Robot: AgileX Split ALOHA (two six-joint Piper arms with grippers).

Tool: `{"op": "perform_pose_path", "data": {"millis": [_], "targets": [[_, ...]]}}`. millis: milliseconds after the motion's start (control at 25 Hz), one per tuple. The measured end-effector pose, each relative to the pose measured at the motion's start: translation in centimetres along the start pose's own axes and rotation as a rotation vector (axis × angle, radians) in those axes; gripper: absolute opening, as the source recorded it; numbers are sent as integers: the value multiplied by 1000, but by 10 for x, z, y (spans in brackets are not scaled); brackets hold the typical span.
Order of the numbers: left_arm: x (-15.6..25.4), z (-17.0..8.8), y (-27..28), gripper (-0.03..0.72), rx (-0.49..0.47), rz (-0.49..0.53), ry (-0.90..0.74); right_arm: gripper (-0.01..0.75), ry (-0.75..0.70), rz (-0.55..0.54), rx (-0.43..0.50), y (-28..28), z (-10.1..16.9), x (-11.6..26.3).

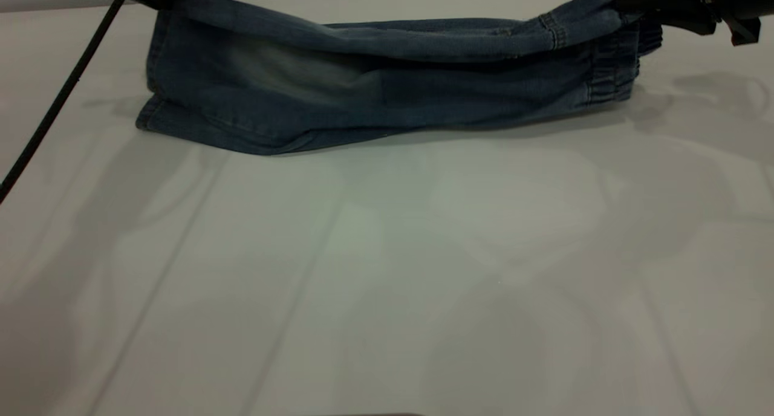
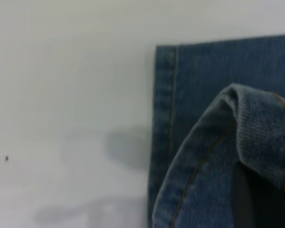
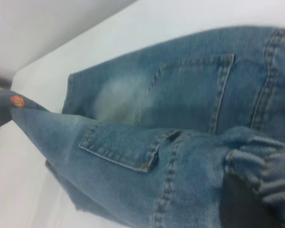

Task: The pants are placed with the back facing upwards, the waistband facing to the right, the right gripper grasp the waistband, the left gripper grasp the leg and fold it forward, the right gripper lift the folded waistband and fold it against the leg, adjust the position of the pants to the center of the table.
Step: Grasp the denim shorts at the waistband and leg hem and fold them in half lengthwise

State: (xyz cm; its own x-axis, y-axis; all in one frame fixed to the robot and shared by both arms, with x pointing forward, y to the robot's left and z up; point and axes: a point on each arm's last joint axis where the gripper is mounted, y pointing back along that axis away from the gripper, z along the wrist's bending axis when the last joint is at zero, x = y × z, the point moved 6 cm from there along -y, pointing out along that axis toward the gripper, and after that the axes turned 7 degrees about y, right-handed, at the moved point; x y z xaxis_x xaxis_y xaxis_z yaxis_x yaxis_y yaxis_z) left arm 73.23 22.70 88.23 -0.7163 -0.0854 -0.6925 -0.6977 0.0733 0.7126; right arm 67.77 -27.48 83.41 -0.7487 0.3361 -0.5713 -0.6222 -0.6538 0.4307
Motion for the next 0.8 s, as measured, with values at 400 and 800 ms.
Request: {"op": "perform_pose_path", "data": {"millis": [400,800], "targets": [[17,0,-27,42,18,5,-2,139,17,-10,24,-14,-19,-10],[-20,-10,-24,329,50,-131,-141,645,38,-54,25,-14,-16,-33]]}}
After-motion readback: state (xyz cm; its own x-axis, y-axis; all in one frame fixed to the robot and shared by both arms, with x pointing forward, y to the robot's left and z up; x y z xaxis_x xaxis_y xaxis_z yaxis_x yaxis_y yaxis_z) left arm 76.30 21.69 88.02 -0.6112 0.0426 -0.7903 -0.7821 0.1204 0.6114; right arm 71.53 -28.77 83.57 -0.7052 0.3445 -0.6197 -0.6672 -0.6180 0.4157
